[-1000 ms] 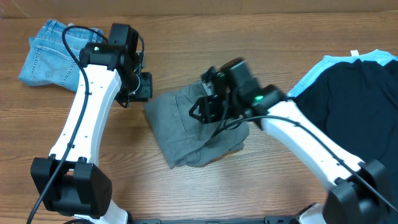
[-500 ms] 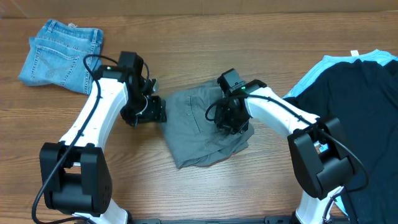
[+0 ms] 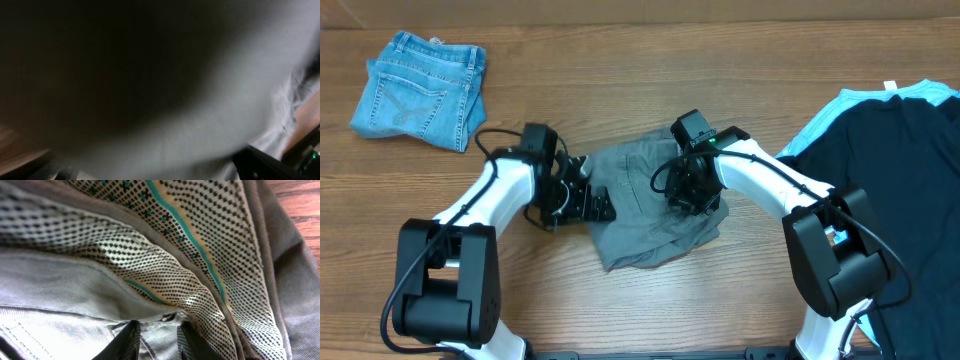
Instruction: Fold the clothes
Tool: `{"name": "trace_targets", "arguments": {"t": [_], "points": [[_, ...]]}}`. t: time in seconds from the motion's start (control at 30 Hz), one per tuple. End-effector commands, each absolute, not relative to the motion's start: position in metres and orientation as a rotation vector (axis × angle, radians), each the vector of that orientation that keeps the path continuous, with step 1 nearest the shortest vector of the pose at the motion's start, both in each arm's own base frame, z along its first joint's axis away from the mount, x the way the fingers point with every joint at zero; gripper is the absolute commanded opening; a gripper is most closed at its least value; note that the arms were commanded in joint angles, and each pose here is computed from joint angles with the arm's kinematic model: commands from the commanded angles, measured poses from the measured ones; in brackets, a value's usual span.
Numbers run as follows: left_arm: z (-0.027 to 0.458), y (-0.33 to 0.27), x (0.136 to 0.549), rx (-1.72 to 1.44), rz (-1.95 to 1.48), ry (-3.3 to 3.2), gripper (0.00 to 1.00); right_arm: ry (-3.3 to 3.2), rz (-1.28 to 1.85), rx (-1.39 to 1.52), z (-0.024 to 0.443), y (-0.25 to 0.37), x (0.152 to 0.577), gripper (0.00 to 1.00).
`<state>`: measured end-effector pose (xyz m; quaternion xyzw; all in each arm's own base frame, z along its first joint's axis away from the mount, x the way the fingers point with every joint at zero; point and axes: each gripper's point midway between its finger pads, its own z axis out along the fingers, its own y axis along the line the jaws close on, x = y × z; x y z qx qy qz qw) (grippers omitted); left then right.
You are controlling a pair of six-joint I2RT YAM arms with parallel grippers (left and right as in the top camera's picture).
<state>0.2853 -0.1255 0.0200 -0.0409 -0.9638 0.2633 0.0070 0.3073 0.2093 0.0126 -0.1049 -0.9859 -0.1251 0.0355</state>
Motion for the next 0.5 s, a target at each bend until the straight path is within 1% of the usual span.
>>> {"name": "trace_targets", "arguments": {"t": [0.0, 0.03, 0.1, 0.13, 0.17, 0.27, 0.3, 0.33, 0.37, 0.4, 0.47], "points": [[0.005, -0.136, 0.27, -0.041, 0.916, -2.951, 0.98, -2.997, -0.253, -0.362, -0.012, 0.193, 0.3, 0.28], [0.001, -0.137, 0.271, -0.016, 0.922, -2.959, 0.97, -2.997, -0.254, -0.362, -0.012, 0.194, 0.3, 0.28], [-0.002, -0.139, 0.274, 0.021, 0.955, -2.973, 0.91, -2.997, -0.254, -0.363, -0.012, 0.194, 0.3, 0.28], [-0.002, -0.142, 0.277, 0.01, 0.99, -2.979, 0.86, -2.997, -0.254, -0.363, -0.012, 0.194, 0.3, 0.28], [0.0, -0.146, 0.281, -0.005, 1.034, -2.983, 0.78, -2.997, -0.254, -0.362, -0.012, 0.194, 0.3, 0.28], [0.009, -0.157, 0.292, -0.062, 1.149, -3.002, 0.47, -2.995, -0.253, -0.363, -0.012, 0.193, 0.299, 0.26], [0.011, -0.16, 0.296, -0.082, 1.182, -3.006, 0.36, -2.994, -0.25, -0.363, -0.011, 0.193, 0.299, 0.22], [0.013, -0.162, 0.298, -0.097, 1.199, -3.014, 0.19, -2.993, -0.248, -0.363, -0.01, 0.193, 0.298, 0.18], [0.015, -0.162, 0.301, -0.127, 1.204, -3.023, 0.06, -3.001, -0.251, -0.362, -0.006, 0.192, 0.3, 0.18], [0.018, -0.162, 0.302, -0.154, 1.207, -3.028, 0.04, -3.016, -0.263, -0.349, 0.001, 0.191, 0.302, 0.18], [0.027, -0.162, 0.309, -0.189, 1.209, -3.04, 0.04, -3.053, -0.295, -0.322, 0.021, 0.189, 0.309, 0.18]]}}
